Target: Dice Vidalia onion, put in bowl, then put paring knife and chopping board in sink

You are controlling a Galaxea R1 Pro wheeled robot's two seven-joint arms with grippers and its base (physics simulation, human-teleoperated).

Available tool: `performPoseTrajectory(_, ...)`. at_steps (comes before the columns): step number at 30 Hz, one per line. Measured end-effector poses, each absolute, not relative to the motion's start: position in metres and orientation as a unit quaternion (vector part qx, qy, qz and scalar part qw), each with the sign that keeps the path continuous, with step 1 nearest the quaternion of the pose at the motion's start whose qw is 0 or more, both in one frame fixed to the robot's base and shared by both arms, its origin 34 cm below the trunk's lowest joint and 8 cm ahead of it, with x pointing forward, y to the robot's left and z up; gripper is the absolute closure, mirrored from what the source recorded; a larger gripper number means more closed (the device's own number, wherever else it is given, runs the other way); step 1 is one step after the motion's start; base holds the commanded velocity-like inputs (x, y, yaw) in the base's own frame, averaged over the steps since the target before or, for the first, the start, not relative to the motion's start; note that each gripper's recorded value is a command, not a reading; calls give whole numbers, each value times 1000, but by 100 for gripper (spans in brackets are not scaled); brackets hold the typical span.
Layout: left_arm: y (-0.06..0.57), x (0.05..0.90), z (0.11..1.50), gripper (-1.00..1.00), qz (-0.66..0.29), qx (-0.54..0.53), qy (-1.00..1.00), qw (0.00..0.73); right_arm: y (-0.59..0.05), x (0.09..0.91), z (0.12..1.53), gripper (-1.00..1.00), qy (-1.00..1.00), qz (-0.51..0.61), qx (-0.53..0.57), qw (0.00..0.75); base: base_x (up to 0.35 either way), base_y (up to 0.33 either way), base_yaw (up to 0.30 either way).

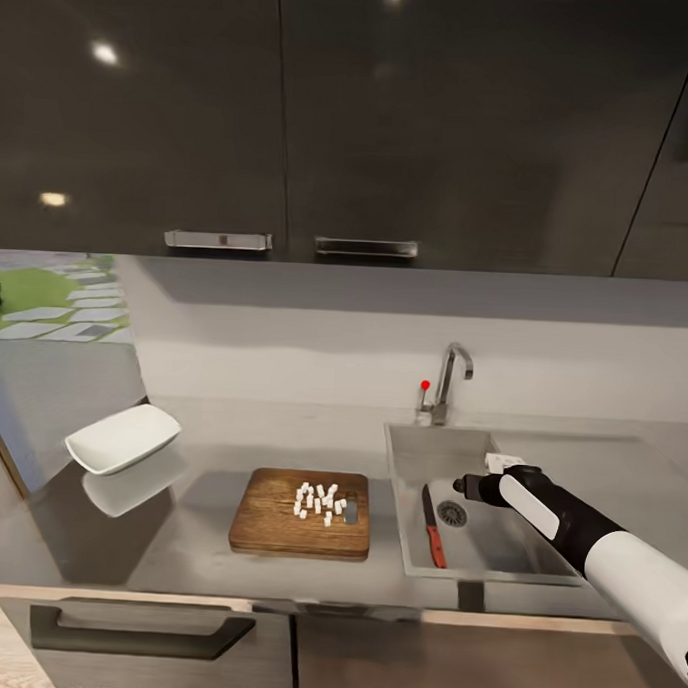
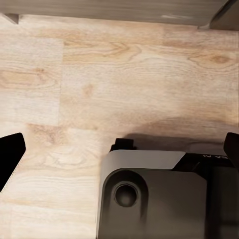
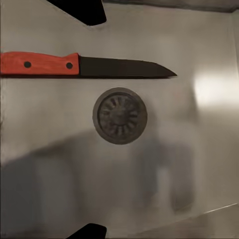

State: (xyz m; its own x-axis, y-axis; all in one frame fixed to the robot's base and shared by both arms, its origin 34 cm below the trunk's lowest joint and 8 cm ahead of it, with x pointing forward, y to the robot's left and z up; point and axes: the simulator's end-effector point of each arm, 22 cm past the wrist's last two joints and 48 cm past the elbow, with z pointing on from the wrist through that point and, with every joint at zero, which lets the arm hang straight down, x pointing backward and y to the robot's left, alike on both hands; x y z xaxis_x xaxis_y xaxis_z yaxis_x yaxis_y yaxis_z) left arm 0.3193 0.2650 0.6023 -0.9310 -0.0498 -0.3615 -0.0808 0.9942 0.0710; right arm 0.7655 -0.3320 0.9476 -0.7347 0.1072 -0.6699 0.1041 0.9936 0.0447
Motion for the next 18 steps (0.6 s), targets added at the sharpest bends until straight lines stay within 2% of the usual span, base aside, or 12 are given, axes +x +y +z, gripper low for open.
performPoseTrajectory(6, 265, 319, 602, -100, 42, -33, 982, 183, -332, 765, 948, -100, 931, 3, 57, 360, -80, 276, 0)
performPoseTrajectory(18, 264, 319, 602, -100, 42, -33, 982, 183, -332, 765, 947, -100, 931, 2, 57, 360, -4, 288, 0)
